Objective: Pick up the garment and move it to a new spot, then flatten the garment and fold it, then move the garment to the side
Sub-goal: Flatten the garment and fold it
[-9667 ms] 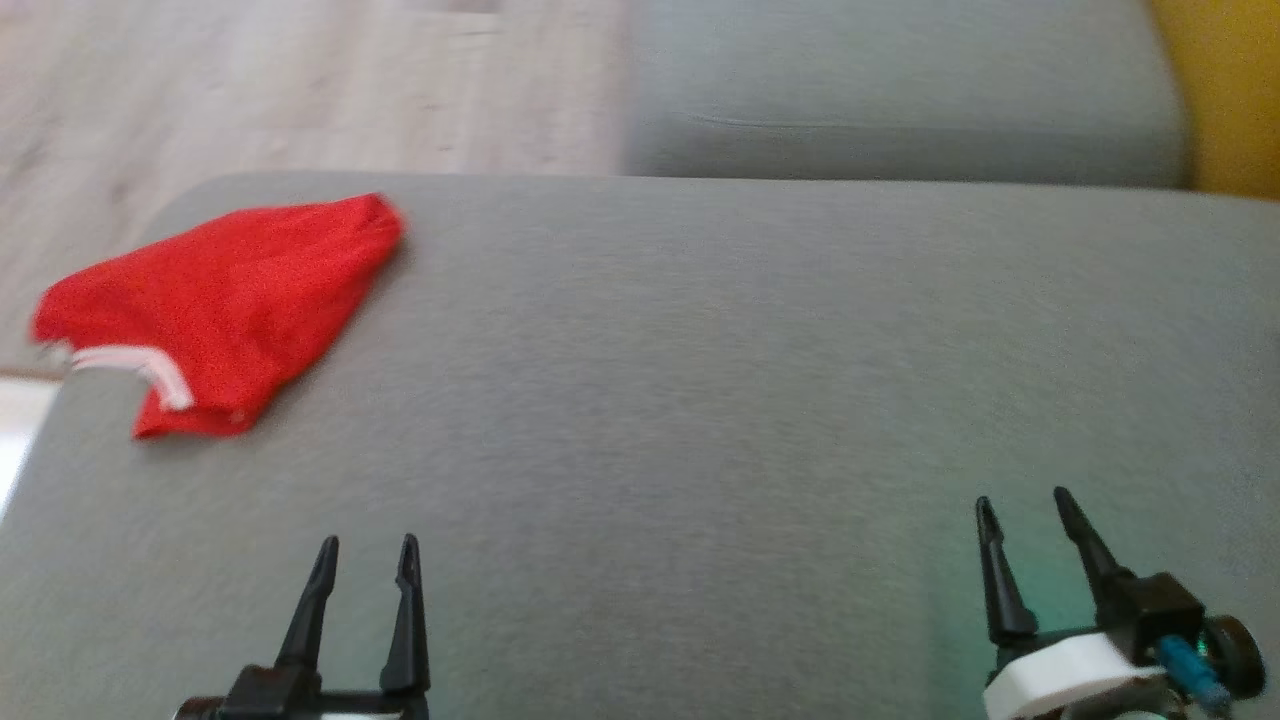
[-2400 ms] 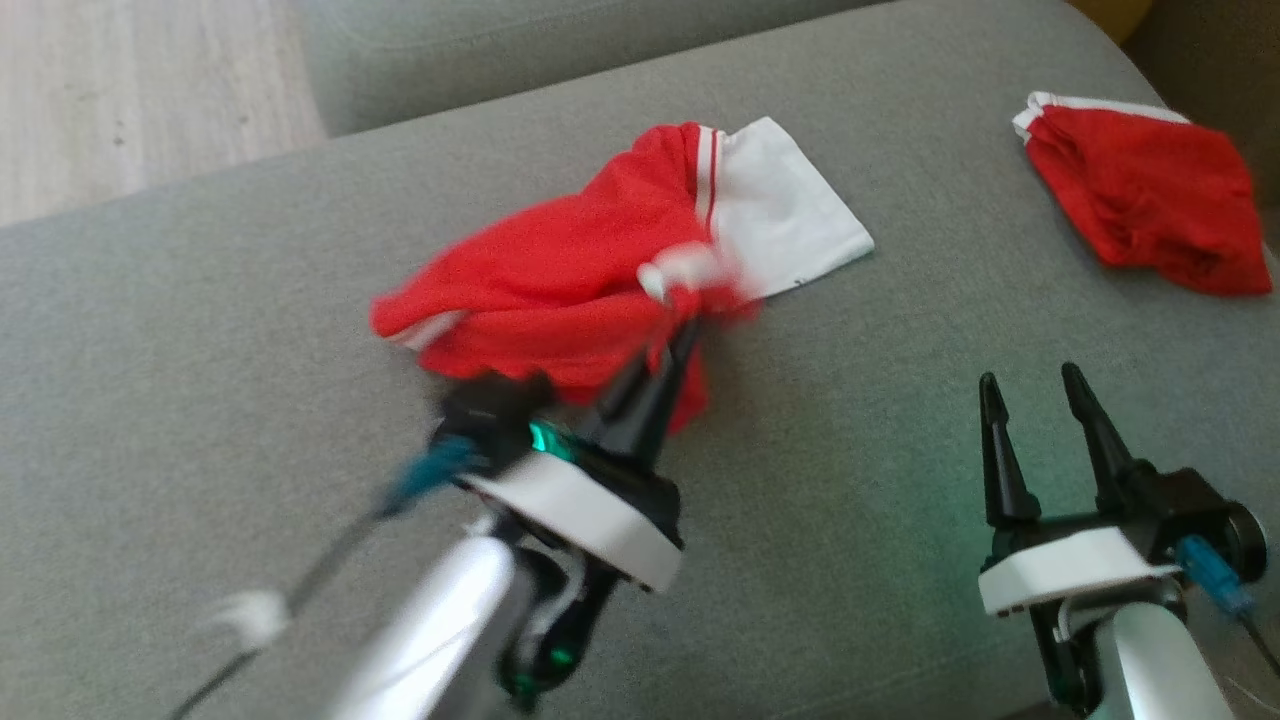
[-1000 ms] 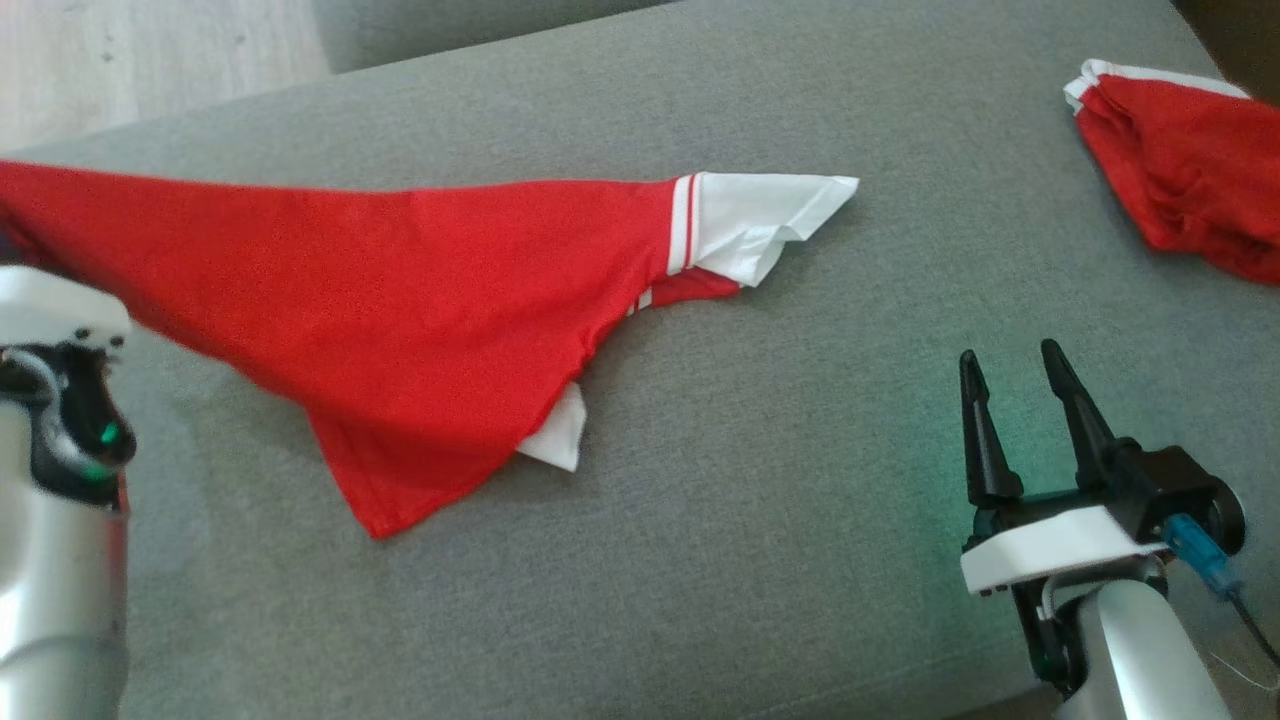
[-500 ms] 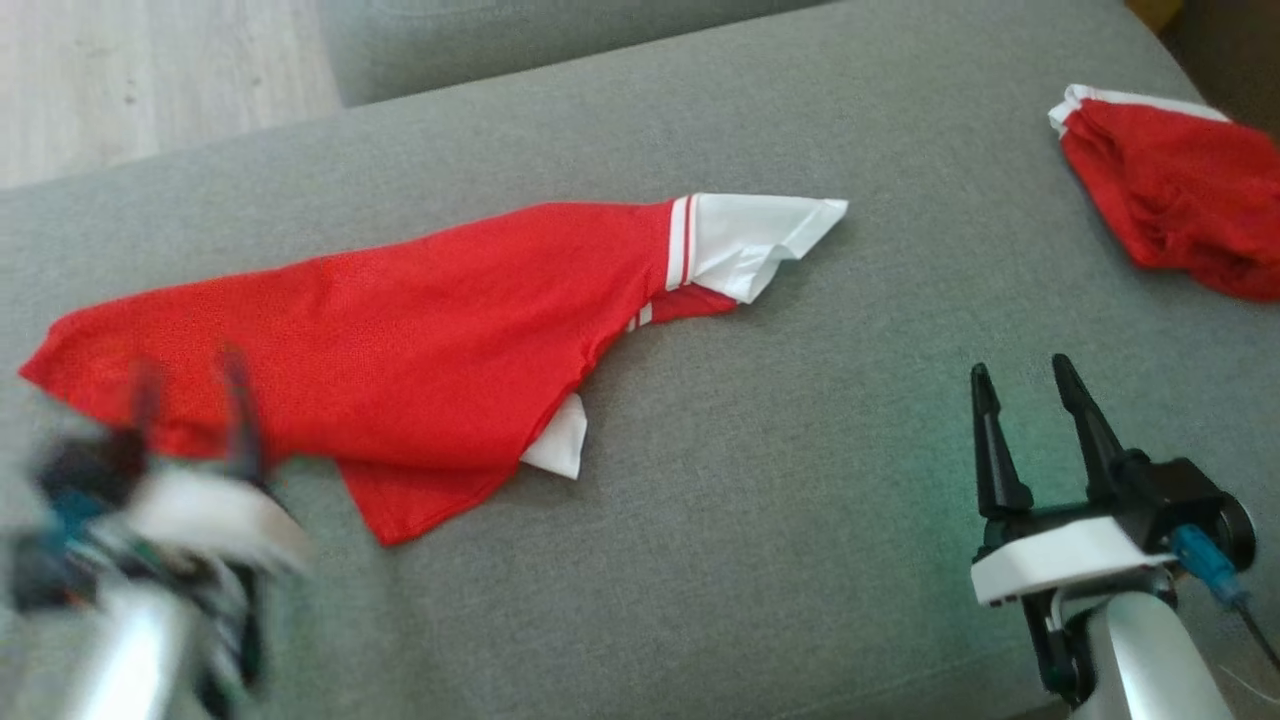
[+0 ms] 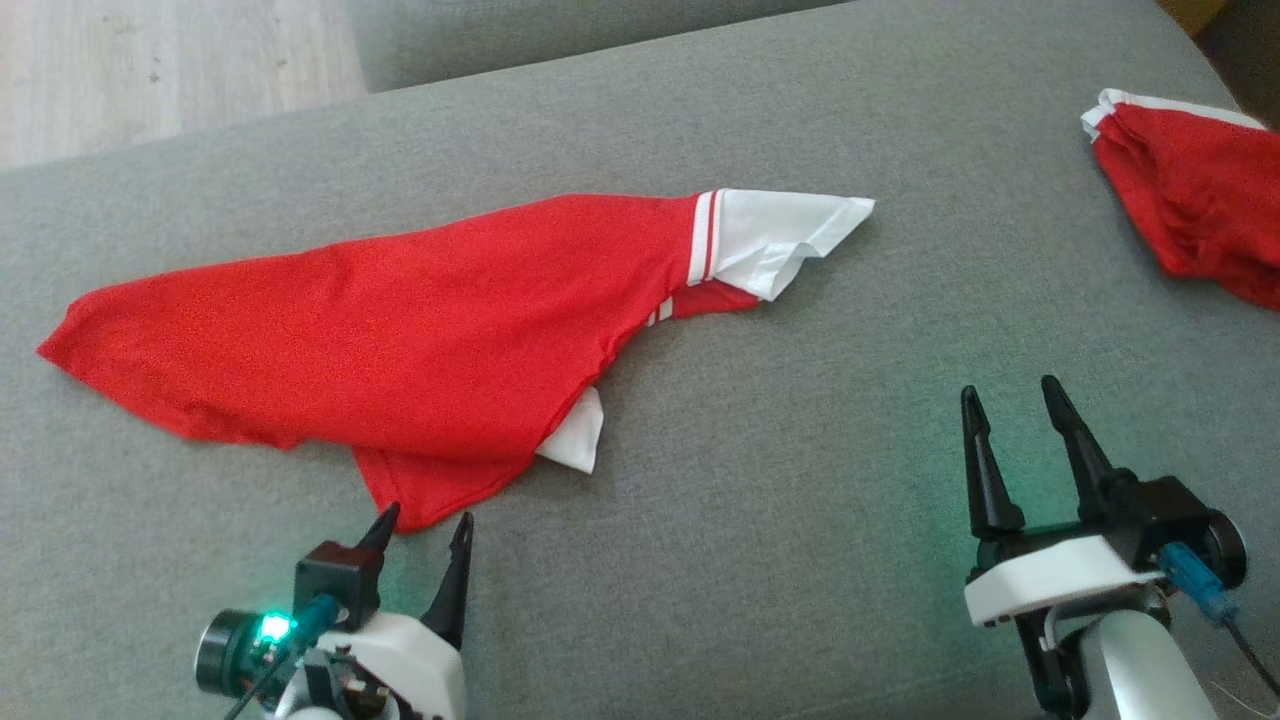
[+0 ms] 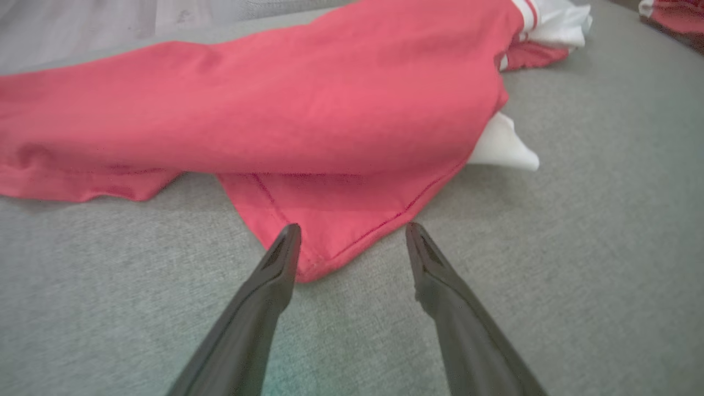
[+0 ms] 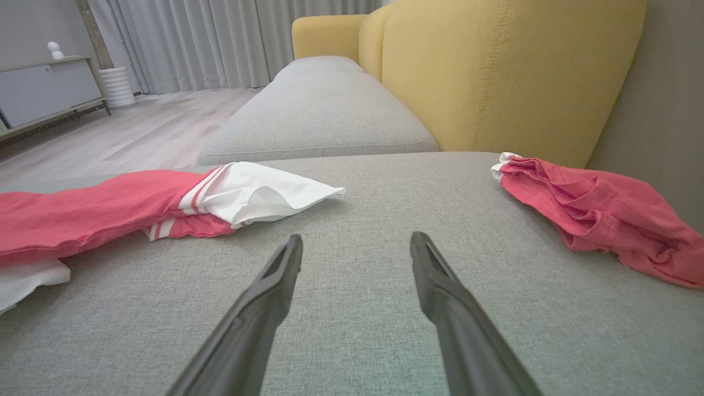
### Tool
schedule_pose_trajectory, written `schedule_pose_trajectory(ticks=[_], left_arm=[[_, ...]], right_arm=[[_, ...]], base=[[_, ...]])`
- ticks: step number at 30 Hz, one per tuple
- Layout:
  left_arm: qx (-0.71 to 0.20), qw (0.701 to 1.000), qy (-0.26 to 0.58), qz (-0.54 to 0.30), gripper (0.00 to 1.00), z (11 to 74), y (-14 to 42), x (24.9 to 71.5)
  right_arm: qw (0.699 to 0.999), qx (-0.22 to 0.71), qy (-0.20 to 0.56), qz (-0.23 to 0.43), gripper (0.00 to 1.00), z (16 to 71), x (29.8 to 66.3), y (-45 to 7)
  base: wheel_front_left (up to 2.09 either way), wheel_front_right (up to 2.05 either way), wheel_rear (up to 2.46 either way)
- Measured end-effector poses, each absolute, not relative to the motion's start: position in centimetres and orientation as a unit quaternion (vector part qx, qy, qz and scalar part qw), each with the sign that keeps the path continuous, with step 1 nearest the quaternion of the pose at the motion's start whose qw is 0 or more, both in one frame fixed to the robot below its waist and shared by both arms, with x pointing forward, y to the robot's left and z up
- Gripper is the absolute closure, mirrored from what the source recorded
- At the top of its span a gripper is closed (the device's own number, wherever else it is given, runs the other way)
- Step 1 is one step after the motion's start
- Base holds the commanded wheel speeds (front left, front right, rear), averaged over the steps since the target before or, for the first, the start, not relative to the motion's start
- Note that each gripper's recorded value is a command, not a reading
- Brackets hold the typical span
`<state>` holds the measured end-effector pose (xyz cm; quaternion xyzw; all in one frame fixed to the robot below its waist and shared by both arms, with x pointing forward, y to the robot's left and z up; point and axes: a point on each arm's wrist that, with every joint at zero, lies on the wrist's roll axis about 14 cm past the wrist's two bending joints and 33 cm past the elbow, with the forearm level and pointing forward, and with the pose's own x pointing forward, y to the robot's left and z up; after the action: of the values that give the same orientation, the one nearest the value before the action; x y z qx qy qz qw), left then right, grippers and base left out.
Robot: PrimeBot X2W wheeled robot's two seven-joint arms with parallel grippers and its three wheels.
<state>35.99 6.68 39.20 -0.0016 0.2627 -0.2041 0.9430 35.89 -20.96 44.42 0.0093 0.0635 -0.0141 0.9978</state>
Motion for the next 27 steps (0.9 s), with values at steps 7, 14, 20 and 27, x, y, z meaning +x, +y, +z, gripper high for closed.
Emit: schedule_pose_trajectory(ticks=[7, 14, 20, 27], left_arm=[[0.057, 0.928, 0.294, -0.220, 0.00, 36.7, 6.9, 36.4], [0.090, 0.918, 0.297, -0.247, 1.00, 36.3, 6.4, 38.0], [0.074, 0.921, 0.302, -0.233, 1.00, 37.1, 7.1, 37.1], [0.055, 0.902, 0.400, -0.154, 1.00, 36.9, 14.4, 28.0]], right_arm=[[0.997, 0.008, 0.070, -0.022, 0.00, 44.0, 35.7, -21.4], [0.997, 0.009, 0.076, -0.022, 0.00, 43.7, 35.7, -21.4], [0.997, 0.010, 0.068, -0.020, 0.00, 44.1, 36.0, -21.3], [0.998, 0.012, 0.056, -0.008, 0.00, 44.7, 36.7, -20.6]], base=[[0.00, 0.00, 0.00], [0.00, 0.00, 0.00], [0.00, 0.00, 0.00], [0.00, 0.00, 0.00]])
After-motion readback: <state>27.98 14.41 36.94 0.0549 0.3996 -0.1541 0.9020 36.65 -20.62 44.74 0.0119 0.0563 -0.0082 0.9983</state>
